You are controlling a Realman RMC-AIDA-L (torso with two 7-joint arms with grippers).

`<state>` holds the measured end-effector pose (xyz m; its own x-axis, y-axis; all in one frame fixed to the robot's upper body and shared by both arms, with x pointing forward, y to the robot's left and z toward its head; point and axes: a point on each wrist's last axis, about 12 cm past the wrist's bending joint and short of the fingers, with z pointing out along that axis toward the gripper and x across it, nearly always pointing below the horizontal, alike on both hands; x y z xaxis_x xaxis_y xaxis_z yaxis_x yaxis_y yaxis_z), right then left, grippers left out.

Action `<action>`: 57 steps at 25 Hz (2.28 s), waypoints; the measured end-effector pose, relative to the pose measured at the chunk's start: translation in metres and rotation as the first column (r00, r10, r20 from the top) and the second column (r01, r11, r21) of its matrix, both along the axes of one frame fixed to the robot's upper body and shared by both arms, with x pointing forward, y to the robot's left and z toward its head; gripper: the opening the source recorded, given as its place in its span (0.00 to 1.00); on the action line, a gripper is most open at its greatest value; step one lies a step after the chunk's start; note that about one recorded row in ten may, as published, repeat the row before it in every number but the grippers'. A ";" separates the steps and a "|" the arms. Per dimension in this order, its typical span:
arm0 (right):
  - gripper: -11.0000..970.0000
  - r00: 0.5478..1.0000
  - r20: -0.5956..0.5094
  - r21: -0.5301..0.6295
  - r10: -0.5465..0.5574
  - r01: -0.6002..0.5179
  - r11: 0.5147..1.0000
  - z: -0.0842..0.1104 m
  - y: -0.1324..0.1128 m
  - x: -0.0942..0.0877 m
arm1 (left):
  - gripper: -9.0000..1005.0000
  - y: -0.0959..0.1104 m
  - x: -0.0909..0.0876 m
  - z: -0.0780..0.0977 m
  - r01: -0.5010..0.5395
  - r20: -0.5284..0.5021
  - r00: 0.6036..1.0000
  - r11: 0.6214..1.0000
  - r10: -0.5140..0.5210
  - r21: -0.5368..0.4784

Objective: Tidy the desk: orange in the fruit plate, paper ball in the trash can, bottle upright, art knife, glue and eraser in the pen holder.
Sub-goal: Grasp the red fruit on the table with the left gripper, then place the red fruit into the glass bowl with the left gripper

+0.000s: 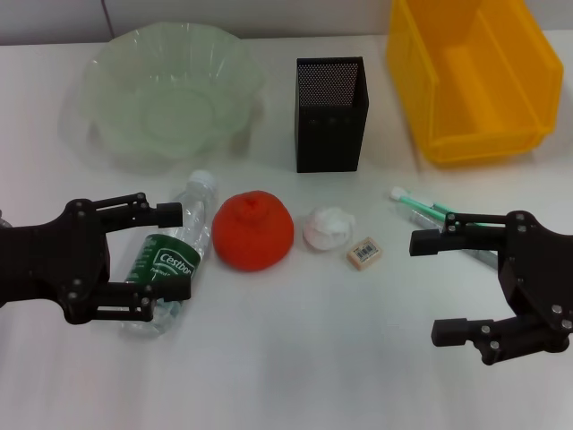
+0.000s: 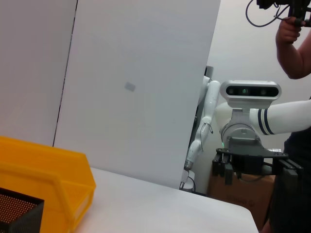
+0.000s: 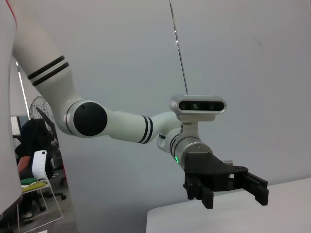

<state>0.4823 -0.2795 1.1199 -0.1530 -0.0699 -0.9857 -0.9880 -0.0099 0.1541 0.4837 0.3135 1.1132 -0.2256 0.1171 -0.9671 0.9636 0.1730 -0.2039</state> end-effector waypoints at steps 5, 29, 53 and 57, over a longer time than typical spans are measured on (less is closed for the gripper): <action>0.85 1.000 -0.004 0.001 0.004 -0.004 1.000 0.000 0.001 0.001 | 0.84 -0.003 0.005 0.003 0.010 -0.020 1.000 1.000 -0.010 0.006; 0.85 0.955 -0.084 -0.076 -0.284 0.278 0.958 -0.034 -0.017 0.002 | 0.82 -0.090 0.104 0.007 -0.038 -0.025 0.998 0.920 0.052 0.390; 0.85 0.945 -0.112 -0.073 -0.308 0.301 0.951 -0.041 -0.020 -0.007 | 0.40 -0.111 0.107 -0.009 -0.039 0.045 0.999 0.822 0.016 0.568; 0.85 0.944 -0.113 -0.072 -0.310 0.304 0.950 -0.042 -0.021 -0.008 | 0.32 -0.108 0.105 0.003 -0.052 0.043 0.998 0.876 0.035 0.479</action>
